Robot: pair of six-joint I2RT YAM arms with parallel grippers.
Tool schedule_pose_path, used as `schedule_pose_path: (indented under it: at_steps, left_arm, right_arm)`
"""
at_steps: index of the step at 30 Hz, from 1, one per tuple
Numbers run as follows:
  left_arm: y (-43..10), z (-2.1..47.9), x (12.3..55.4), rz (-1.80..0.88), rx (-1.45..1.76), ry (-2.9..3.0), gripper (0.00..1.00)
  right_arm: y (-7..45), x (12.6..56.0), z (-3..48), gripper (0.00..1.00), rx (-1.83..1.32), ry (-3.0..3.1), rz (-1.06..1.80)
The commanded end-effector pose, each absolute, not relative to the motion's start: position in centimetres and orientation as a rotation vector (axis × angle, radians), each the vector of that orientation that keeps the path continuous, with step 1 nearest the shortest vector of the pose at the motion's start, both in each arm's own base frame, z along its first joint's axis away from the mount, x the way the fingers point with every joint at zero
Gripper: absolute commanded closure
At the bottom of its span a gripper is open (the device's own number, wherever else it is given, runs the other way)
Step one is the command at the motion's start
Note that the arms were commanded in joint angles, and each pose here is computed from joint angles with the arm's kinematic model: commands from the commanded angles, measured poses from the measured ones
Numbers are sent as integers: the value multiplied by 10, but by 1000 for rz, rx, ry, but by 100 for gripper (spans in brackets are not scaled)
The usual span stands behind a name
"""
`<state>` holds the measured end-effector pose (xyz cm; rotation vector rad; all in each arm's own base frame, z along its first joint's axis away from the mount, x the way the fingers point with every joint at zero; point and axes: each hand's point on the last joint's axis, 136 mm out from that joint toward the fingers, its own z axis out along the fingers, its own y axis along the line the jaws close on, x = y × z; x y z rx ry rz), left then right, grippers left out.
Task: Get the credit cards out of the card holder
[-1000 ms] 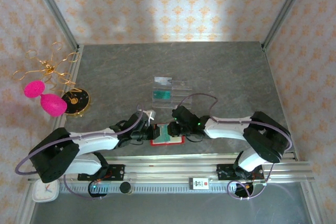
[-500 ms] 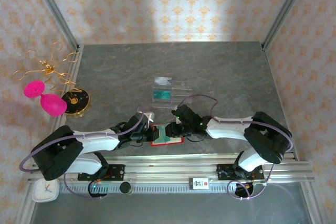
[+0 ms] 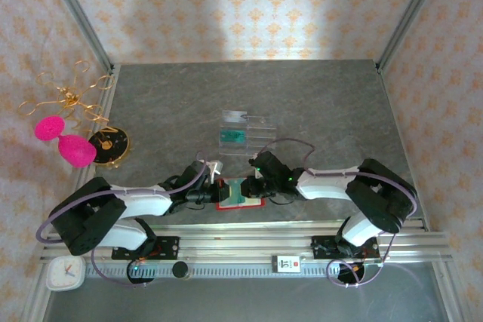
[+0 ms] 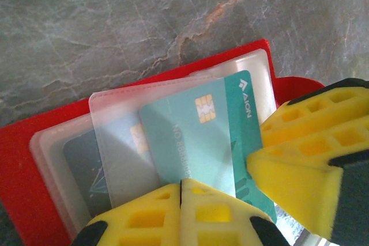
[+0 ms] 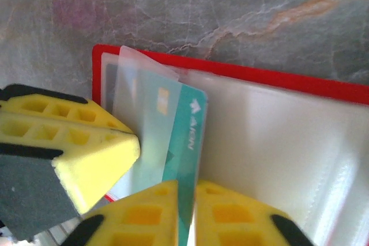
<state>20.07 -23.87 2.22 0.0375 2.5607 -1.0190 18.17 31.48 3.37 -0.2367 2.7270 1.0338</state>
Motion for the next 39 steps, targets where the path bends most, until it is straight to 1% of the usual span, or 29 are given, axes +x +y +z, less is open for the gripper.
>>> schedule_pose_path:
  at_steps: [1,2,9,14,16,17,20,22,24,27,29,31,33,35,36,37,39]
  left_arm:
    - [-227,-1,190,-946,26,2654,100]
    - [-226,0,191,-944,20,2652,100]
    - [-225,3,195,-947,19,2640,100]
    - [-236,21,205,-995,43,2587,100]
    - [-244,40,214,-1036,51,2531,100]
    - [-247,49,217,-1051,53,2508,96]
    - [-249,75,227,-1057,55,2436,78]
    - [-246,83,231,-1025,45,2423,66]
    - [-242,90,232,-1019,28,2415,58]
    - [-232,103,233,-1014,-14,2378,48]
    - [-222,110,233,-989,-50,2350,42]
    - [-208,116,236,-939,-92,2323,35]
    - [-194,119,238,-900,-141,2297,23]
    - [-187,126,239,-899,-166,2273,14]
    - [-182,130,240,-892,-187,2257,4]
    - [-178,133,242,-880,-201,2248,1]
    - [-167,137,246,-833,-245,2226,1]
  right_arm:
    - [318,182,34,98,-233,2712,1058]
    - [313,184,34,100,-212,2710,1039]
    - [268,186,39,100,-90,2676,985]
    - [267,188,83,100,-263,2529,1004]
    - [265,200,117,100,-318,2430,951]
    - [266,205,130,100,-339,2392,936]
    - [269,224,169,100,-392,2279,881]
    - [273,237,184,100,-470,2242,822]
    - [279,245,198,100,-589,2200,755]
    - [285,266,200,100,-734,2193,615]
    - [287,280,206,100,-799,2175,579]
    - [286,294,205,100,-860,2166,542]
    - [285,308,202,100,-930,2175,505]
    - [288,314,197,100,-1028,2172,481]
    - [291,317,198,100,-1076,2159,473]
    - [294,317,198,100,-1130,2141,472]
    - [303,320,201,100,-1218,2102,476]
